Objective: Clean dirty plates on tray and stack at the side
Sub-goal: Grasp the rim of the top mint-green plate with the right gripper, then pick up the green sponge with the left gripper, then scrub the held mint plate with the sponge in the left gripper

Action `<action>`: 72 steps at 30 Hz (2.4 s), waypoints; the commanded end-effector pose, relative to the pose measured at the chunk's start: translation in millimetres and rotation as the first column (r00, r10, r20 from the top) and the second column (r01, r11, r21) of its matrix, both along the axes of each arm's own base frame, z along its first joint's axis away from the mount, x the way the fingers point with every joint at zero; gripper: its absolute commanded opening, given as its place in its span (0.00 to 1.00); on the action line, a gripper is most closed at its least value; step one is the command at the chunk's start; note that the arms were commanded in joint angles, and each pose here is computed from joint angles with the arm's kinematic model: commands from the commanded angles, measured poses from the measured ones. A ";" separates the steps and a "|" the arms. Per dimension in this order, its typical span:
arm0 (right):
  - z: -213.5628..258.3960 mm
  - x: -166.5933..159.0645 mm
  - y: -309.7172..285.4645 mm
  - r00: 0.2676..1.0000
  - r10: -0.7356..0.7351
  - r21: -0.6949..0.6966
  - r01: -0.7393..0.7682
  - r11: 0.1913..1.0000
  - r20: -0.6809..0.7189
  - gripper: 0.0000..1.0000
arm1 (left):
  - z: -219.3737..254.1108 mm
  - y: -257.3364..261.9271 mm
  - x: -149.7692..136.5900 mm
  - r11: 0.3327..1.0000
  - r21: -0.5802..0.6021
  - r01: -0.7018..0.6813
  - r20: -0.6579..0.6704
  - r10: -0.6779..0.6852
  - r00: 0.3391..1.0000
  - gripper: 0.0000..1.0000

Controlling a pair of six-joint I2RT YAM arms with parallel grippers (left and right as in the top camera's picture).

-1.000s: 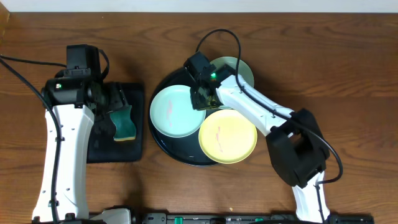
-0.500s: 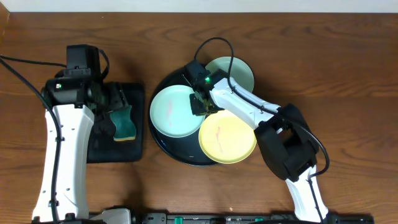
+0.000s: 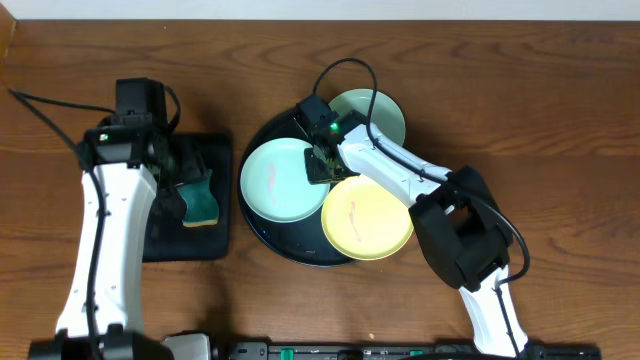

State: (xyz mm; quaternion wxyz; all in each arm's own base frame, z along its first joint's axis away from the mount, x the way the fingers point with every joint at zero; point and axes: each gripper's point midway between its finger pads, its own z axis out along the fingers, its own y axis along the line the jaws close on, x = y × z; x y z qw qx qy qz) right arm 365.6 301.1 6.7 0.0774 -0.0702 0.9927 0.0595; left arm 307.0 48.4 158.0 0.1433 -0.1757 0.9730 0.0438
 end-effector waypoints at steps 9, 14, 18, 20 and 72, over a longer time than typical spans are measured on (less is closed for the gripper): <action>-20.7 -5.8 -3.1 1.000 0.007 -0.043 -0.008 0.999 -0.024 0.01 | -84.8 -10.5 -5.5 0.983 -0.150 0.109 -0.192 -0.137 0.972 0.59; -20.6 -5.4 -2.7 1.000 0.014 -0.043 -0.015 0.999 -0.022 0.01 | -118.9 -10.5 -5.3 0.982 -0.161 0.102 -0.234 -0.139 0.962 0.56; -20.6 -5.2 -2.6 1.000 0.014 -0.042 -0.015 0.999 -0.021 0.01 | -140.1 -10.1 -4.9 0.982 -0.159 0.103 -0.236 -0.140 0.962 0.51; -20.6 -5.3 -2.6 1.000 0.018 -0.043 -0.019 0.999 -0.021 0.01 | -147.6 -9.4 -3.9 0.982 -0.154 0.107 -0.230 -0.141 0.963 0.46; -19.5 -11.5 10.1 0.996 0.072 0.032 -0.070 0.997 -0.058 0.01 | -117.4 -116.9 30.2 0.979 -0.204 -0.013 -0.065 0.000 0.998 0.07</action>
